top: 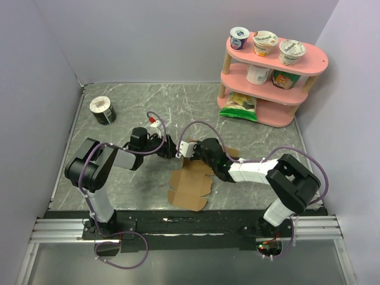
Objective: Fold the paper box
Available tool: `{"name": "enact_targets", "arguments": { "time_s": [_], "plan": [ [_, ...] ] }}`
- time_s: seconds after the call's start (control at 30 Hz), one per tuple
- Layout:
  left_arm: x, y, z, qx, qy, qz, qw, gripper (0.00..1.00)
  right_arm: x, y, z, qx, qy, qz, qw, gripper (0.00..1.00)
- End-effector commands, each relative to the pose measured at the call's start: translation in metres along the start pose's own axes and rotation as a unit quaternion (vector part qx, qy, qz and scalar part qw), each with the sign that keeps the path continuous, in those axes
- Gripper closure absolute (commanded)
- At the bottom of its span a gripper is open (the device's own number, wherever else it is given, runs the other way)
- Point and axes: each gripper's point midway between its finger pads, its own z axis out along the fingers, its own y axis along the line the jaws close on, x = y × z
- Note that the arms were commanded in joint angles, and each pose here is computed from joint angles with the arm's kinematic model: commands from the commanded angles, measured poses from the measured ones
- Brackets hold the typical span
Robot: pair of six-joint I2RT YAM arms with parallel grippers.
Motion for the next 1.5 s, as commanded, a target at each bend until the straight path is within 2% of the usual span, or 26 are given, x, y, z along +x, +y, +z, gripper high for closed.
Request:
{"name": "enact_targets", "arguments": {
  "time_s": [0.0, 0.2, 0.4, 0.6, 0.73, 0.87, 1.07, 1.27, 1.47],
  "plan": [
    [-0.023, -0.036, -0.002, 0.063, -0.043, 0.048, 0.996, 0.16, -0.011, -0.001, -0.003, 0.01, -0.022, 0.016, 1.0, 0.88],
    [-0.02, -0.028, -0.003, 0.04, -0.045, 0.036, 0.998, 0.19, -0.012, -0.011, -0.014, 0.064, -0.032, -0.005, 0.997, 0.88],
    [-0.018, -0.04, -0.009, 0.069, -0.049, 0.038, 0.996, 0.15, -0.022, -0.024, -0.022, 0.113, -0.045, -0.007, 0.993, 0.88],
    [-0.032, -0.036, -0.019, 0.044, -0.07, 0.024, 0.996, 0.12, -0.037, -0.046, -0.035, 0.15, -0.064, -0.018, 0.986, 0.88],
    [-0.045, -0.038, -0.025, 0.03, -0.085, 0.041, 0.995, 0.12, -0.043, -0.057, -0.039, 0.171, -0.07, -0.037, 0.982, 0.87],
    [-0.048, -0.029, -0.018, 0.017, -0.078, 0.055, 0.995, 0.12, -0.045, -0.056, -0.034, 0.182, -0.07, -0.063, 0.979, 0.87],
    [-0.049, -0.003, -0.016, -0.02, -0.086, 0.034, 0.996, 0.14, -0.041, -0.05, -0.021, 0.236, -0.053, -0.104, 0.965, 0.87],
    [-0.039, 0.008, -0.026, -0.031, -0.084, 0.031, 0.995, 0.13, -0.044, -0.039, -0.017, 0.236, -0.058, -0.094, 0.966, 0.87],
    [-0.029, -0.003, -0.03, 0.002, -0.081, 0.046, 0.996, 0.14, -0.048, -0.04, -0.021, 0.246, -0.065, -0.092, 0.963, 0.87]
  ]
}}
